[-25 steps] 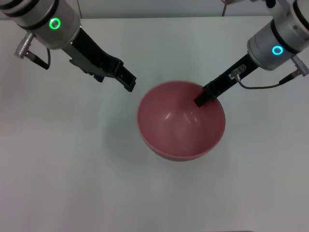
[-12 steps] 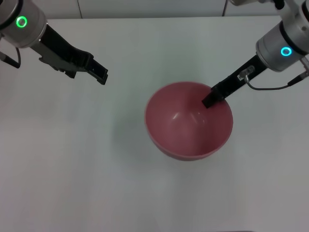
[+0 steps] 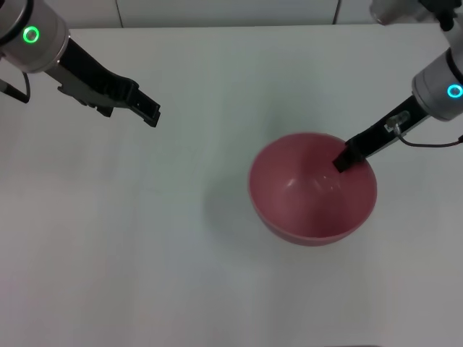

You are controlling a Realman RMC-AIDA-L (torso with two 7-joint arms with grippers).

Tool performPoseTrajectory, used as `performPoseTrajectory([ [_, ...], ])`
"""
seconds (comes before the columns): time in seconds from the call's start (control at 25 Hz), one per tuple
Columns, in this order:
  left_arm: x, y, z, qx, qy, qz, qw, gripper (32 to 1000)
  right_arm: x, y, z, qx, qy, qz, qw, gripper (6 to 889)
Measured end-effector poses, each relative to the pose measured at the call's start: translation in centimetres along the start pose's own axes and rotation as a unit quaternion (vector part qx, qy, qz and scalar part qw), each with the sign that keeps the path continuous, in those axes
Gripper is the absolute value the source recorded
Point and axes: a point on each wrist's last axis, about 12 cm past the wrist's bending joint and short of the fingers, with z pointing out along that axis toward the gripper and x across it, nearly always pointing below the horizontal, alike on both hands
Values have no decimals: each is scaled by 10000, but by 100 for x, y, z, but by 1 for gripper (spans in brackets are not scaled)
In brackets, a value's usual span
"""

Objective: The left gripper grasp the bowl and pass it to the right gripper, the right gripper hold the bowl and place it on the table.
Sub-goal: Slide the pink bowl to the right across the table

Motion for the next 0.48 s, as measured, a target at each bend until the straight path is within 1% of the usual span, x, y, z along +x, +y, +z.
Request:
performPoseTrajectory([
  [0.16, 4, 2, 9, 5, 3, -7, 10000, 842, 57, -124, -58, 114, -92, 196, 9997, 83],
  [0.2, 5, 2, 11, 7, 3, -7, 10000, 842, 57, -124, -58, 114, -92, 196, 9997, 83],
  [0.32, 7, -4, 18, 17, 4, 6, 10000, 842, 84, -187, -72, 198, -153, 291, 9993, 84],
  [0.48, 4, -14, 29, 30, -16, 27, 10000, 841, 124, -287, -50, 312, -195, 485, 9981, 85],
])
